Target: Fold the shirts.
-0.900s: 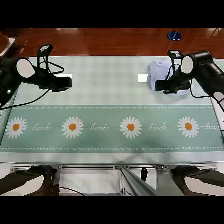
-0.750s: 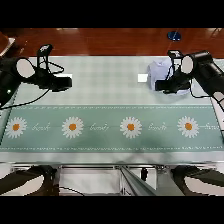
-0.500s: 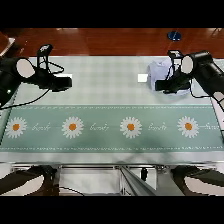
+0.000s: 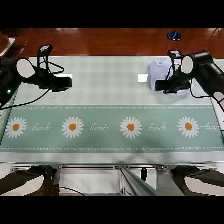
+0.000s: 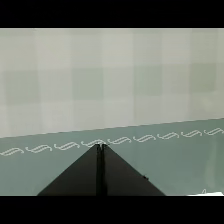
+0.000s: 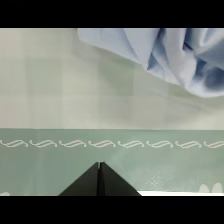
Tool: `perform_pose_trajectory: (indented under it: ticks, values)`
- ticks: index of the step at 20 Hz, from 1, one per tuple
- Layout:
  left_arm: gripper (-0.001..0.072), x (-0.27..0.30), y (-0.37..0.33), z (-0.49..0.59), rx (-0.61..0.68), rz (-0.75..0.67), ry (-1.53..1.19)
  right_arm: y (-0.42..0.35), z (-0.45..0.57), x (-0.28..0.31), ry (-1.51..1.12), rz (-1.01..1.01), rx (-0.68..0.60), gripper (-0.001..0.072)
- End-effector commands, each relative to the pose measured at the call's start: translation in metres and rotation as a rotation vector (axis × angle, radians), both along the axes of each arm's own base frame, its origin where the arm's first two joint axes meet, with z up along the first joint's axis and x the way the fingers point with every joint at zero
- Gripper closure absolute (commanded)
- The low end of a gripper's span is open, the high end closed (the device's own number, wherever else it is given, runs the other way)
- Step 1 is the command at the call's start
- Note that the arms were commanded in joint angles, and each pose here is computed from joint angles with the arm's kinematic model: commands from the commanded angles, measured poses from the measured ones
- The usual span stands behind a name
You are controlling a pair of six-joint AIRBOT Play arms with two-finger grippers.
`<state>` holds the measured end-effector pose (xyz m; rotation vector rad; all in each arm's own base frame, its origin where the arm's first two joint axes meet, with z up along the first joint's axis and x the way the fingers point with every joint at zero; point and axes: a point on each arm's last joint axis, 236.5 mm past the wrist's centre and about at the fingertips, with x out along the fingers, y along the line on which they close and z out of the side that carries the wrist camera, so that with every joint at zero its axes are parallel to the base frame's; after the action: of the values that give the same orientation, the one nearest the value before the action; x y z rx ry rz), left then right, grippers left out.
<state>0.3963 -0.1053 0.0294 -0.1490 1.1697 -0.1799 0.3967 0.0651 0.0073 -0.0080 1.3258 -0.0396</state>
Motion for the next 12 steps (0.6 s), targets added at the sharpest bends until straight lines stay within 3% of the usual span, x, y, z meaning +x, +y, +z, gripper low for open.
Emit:
perform_pose_trajectory:
  ticks: [1, 5, 6, 7, 8, 9, 12]
  values:
    - [0.069, 0.005, 0.0, 0.002, -0.004, 0.005, -0.023, -0.001, 0.006, 0.02, -0.086, 0.013, -0.008, 0.0695]
    - [0.0689, 0.033, -0.002, 0.016, -0.024, 0.028, -0.153, -0.014, 0.023, 0.058, -0.261, 0.055, -0.089, 0.0695]
    - [0.0688, 0.044, -0.002, 0.022, -0.031, 0.037, -0.201, -0.019, 0.032, 0.072, -0.325, 0.075, -0.123, 0.066]
    - [0.063, 0.054, -0.002, 0.027, -0.038, 0.047, -0.245, -0.025, 0.043, 0.088, -0.403, 0.1, -0.171, 0.0379]
    - [0.0378, 0.063, -0.002, 0.028, -0.043, 0.055, -0.278, -0.031, 0.056, 0.107, -0.491, 0.131, -0.226, 0.0296]
    - [0.0202, 0.07, -0.003, 0.028, -0.05, 0.065, -0.301, -0.037, 0.065, 0.122, -0.566, 0.124, -0.248, 0.0296]
    - [0.0199, 0.074, -0.004, 0.018, -0.05, 0.069, -0.289, -0.091, 0.045, 0.148, -0.6, -0.064, -0.226, 0.0298]
